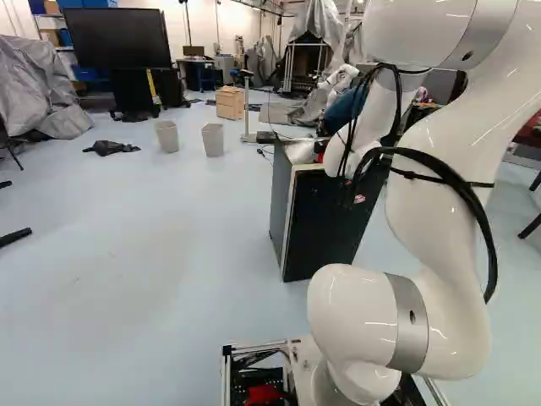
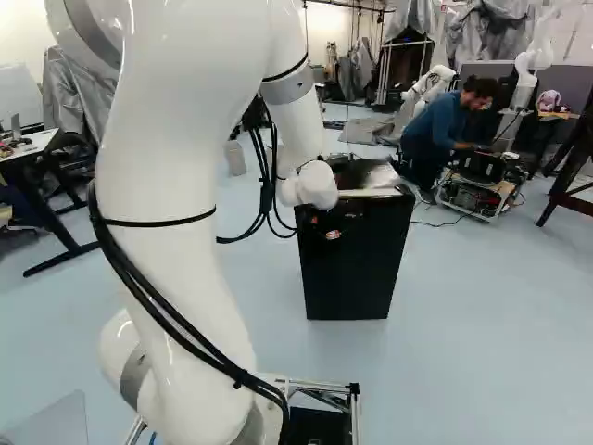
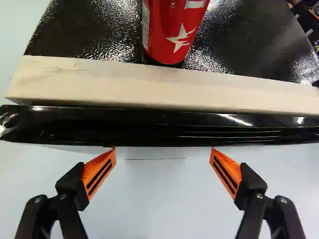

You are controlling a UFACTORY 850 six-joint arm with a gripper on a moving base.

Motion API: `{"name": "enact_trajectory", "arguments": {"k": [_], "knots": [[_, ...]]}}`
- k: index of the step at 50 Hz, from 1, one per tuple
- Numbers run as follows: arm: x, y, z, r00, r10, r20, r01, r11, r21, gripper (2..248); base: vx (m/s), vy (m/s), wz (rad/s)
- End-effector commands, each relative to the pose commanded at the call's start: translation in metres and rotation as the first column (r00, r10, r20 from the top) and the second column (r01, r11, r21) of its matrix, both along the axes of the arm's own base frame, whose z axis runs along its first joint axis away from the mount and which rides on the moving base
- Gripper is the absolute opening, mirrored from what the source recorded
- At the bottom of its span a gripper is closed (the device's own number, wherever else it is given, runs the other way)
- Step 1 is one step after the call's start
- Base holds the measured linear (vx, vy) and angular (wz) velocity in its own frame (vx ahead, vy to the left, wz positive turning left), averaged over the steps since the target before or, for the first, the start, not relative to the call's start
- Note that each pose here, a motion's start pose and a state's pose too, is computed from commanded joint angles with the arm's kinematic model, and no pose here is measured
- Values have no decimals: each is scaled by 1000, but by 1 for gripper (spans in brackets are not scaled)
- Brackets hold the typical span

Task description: Grab a drink from the fridge

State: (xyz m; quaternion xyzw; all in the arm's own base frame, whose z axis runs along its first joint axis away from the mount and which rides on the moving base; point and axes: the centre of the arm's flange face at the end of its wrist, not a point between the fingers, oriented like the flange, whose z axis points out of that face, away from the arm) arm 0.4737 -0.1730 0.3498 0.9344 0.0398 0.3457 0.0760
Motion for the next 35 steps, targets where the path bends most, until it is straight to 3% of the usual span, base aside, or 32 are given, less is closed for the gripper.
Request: {"name": "enact_trajectory", "arguments": {"k": [35], "knots": [[-56,4,3,999,-36,-15,36,999,10,247,0,0,0]]}}
